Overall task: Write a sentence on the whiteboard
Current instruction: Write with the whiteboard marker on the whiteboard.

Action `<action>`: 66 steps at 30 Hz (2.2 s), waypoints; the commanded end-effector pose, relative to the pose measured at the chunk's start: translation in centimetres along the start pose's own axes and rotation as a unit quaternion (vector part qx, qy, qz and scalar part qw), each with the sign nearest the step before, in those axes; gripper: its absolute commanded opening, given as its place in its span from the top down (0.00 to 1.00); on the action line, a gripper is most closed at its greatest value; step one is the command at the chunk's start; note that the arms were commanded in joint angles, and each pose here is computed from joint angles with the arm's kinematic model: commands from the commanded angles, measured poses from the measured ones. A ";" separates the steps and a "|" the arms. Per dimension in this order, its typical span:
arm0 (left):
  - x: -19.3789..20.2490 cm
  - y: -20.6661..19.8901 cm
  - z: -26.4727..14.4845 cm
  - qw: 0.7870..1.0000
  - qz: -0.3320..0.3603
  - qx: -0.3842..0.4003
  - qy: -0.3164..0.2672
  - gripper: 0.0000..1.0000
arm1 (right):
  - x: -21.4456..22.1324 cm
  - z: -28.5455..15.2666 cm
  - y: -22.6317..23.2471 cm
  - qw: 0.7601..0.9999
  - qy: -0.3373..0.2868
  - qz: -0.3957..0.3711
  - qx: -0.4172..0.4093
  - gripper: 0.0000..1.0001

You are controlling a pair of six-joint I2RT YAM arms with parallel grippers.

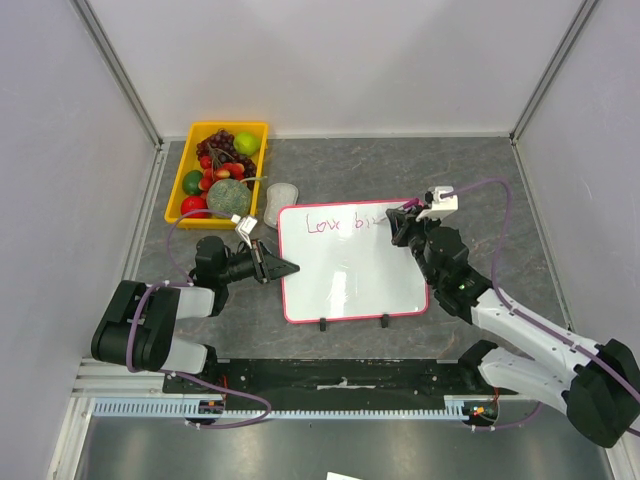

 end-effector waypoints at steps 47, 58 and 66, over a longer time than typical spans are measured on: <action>-0.2 0.3 0.1 0.999 0.033 -0.009 -0.008 0.98 | -0.5 -0.2 -1.0 0.999 -0.003 -0.008 0.033 1.00; -0.1 0.3 0.1 0.999 0.032 -0.010 -0.008 0.98 | 1.1 -1.1 -2.0 0.999 0.022 -0.006 0.030 1.00; -0.2 0.3 0.1 0.999 0.033 -0.010 -0.009 0.98 | -1.9 -1.6 -0.4 1.000 -0.015 0.014 0.008 1.00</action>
Point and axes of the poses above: each gripper's point midway between its finger pads, its own z axis out along the fingers, its own y axis along the line the jaws close on, x = y × z, the point moved 9 cm from there along -z, back along the fingers, and after that the axes turned 12 degrees about z, right-handed, at the moved point
